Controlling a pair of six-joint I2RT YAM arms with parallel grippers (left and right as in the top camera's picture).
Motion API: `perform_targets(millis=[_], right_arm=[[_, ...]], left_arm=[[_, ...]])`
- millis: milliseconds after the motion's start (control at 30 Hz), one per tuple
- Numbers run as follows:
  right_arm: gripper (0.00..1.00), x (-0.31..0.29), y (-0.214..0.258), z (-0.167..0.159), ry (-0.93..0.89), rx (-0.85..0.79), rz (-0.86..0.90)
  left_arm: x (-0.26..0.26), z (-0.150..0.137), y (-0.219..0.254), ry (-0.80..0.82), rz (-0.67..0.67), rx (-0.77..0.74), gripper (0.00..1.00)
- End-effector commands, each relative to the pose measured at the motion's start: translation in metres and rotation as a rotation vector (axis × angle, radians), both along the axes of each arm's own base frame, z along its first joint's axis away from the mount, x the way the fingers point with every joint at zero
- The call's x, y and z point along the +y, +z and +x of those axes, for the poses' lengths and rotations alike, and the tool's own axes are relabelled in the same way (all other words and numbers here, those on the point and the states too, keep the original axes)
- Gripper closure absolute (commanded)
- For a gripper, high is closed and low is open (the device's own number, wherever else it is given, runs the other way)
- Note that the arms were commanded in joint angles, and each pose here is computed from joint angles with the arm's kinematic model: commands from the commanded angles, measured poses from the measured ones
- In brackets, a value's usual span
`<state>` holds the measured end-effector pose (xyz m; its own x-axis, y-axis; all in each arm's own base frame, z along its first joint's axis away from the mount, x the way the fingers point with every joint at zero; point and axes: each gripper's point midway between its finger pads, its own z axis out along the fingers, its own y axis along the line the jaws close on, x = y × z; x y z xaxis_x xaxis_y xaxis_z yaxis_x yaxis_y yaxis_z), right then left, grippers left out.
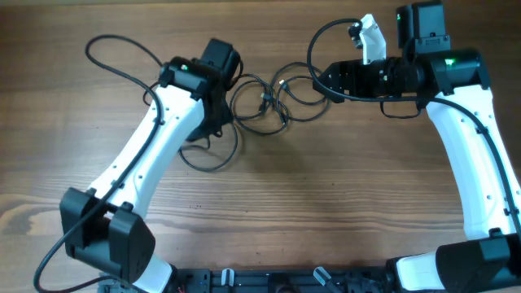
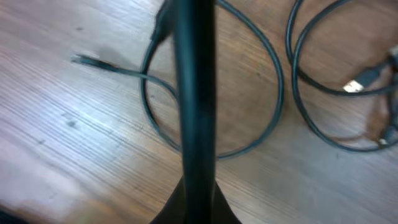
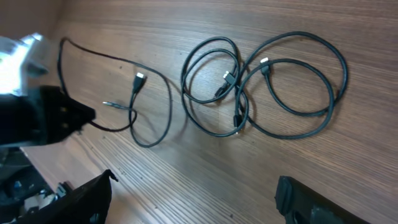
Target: Untangle cables
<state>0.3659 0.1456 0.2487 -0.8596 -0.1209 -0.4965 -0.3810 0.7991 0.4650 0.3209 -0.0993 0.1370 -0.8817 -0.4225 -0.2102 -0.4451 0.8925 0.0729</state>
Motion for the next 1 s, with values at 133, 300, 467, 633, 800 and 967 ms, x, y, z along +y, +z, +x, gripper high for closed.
perform_targets(millis=[133, 300, 467, 633, 800, 967], right_arm=[[0.13, -0.007, -0.003, 0.003, -0.048, 0.022, -0.035], [0.13, -0.007, -0.003, 0.004, -0.049, 0.02, -0.034], [0.13, -0.018, -0.007, 0.015, -0.188, 0.048, -0.055], [0.13, -0.018, -0.012, 0.017, -0.204, 0.076, -0.05], [0.13, 0.001, -0.006, 0.009, -0.142, 0.096, 0.03], [0.16, 0.05, -0.021, -0.004, -0.102, 0.176, 0.028]], left_arm=[[-0.018, -0.021, -0.066, -0.053, -0.126, 0.077, 0.68], [-0.048, -0.022, -0.068, -0.17, -0.205, 0.068, 0.25], [-0.06, -0.024, -0.026, -0.308, -0.253, 0.062, 0.16], [-0.074, -0.032, 0.035, -0.364, -0.355, 0.018, 0.16], [-0.068, -0.026, 0.097, -0.357, -0.414, -0.142, 0.16], [0.013, 0.011, 0.136, -0.087, -0.353, -0.368, 0.16]])
